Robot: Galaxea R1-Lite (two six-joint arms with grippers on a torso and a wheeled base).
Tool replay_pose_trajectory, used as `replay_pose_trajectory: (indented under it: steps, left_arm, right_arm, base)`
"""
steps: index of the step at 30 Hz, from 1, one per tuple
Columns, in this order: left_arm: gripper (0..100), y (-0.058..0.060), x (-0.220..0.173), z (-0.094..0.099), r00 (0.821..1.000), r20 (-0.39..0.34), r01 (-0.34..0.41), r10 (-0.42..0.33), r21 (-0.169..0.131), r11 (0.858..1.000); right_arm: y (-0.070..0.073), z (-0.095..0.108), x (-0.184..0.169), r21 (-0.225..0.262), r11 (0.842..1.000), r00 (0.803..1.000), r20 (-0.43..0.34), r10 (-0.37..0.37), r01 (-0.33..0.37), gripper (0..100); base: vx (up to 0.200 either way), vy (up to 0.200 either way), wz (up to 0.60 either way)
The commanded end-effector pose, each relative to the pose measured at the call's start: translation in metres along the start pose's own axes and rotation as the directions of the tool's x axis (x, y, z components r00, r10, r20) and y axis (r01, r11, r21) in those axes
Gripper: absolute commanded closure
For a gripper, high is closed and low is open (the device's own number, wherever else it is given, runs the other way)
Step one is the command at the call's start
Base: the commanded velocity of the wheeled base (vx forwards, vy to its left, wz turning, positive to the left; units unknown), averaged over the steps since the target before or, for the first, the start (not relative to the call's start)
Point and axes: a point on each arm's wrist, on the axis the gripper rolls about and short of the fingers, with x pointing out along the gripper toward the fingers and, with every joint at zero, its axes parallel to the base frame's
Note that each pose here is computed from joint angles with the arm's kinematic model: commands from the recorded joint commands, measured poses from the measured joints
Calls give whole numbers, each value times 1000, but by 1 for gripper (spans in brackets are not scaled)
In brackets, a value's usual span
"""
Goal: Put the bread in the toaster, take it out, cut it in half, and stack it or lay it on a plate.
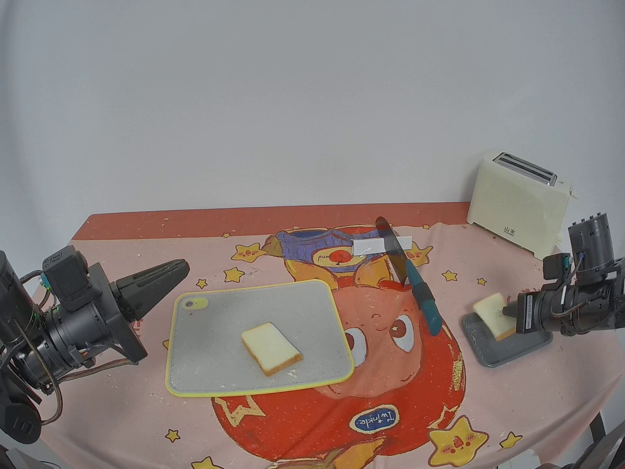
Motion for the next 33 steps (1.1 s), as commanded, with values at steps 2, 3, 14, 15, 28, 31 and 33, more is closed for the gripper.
replay_pose_trajectory:
  steps: [2,3,14,15,28,31,33]
  left_arm:
    - [100,0,0,0,1000,-2,0,0,-1,1000]
    - [100,0,0,0,1000,-1,0,0,-1,1000]
    - [100,0,0,0,1000,1,-1,1,0,1000]
    - [100,0,0,0,1000,1,-1,1,0,1000]
    - [100,0,0,0,1000,1,-1,1,0,1000]
    - [100,0,0,0,1000,1,-1,1,0,1000]
    - [100,0,0,1,1000,2,-1,1,1,1000]
  right_arm:
    - [-7,-3,5,16,1000,999,-24,-25,26,100]
    - [-8,-3,6,18,999,999,-27,-31,31,100]
    - [-9,-5,11,-20,999,998,-45,-39,38,100]
    - [-9,-4,11,-21,999,999,-39,-37,36,100]
    - [-10,-10,16,-31,999,999,-7,-33,33,0]
    - [-9,-9,14,-32,999,1000,2,-30,30,0]
    - [-9,-8,12,-31,999,1000,10,-28,29,0]
  base:
    - [0,0,0]
    - [0,0,0]
    - [0,0,0]
    - [0,0,0]
    - [0,0,0]
    - [0,0,0]
    - [0,0,0]
